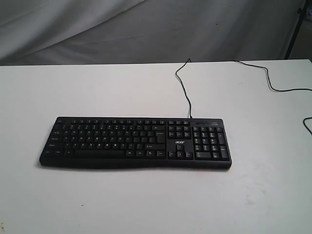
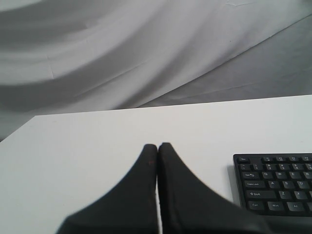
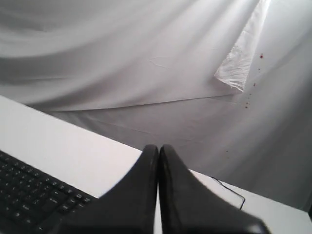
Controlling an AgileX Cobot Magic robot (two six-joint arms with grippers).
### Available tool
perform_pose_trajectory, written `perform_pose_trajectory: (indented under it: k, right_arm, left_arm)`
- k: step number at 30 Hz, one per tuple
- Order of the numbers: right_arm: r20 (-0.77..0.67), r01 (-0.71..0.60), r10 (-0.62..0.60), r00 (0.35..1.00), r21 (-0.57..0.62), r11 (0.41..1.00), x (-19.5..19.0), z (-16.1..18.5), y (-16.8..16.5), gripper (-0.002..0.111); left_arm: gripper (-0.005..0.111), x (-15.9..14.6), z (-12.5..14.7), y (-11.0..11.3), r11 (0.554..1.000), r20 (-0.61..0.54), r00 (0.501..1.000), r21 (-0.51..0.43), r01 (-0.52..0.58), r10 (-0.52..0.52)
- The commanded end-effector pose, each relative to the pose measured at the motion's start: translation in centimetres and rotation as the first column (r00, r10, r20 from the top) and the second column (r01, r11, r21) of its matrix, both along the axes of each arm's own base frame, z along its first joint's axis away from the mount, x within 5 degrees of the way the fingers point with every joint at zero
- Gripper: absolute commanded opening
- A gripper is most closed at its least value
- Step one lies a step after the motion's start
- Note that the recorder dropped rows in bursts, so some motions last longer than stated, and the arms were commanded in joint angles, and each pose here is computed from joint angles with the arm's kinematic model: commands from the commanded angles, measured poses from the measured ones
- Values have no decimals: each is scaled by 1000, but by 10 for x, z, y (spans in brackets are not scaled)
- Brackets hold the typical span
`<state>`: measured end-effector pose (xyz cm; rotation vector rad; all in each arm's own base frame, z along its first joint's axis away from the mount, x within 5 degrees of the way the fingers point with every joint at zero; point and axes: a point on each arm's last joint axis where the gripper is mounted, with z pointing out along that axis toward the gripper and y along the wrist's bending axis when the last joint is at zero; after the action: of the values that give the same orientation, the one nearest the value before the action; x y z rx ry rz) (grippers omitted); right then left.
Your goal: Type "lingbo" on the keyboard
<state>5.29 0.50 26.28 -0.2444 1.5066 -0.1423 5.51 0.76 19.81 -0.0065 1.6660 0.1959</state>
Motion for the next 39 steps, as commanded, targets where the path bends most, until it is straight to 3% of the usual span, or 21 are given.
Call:
perform_pose_trajectory:
  k: [1, 6, 39]
  right_arm:
    - [45, 21, -27, 999, 139, 990, 7, -27, -3, 0]
    - [-41, 33, -25, 999, 185, 982, 10, -54, -3, 0]
    - [-38, 32, -25, 999, 191, 981, 10, -53, -3, 0]
  left_arm:
    - [1, 1, -1, 0, 1000, -2, 1000, -3, 4, -4]
    - [1, 1, -1, 0, 1000, -2, 1000, -3, 4, -4]
    - [1, 1, -1, 0, 1000, -2, 1000, -3, 4, -4]
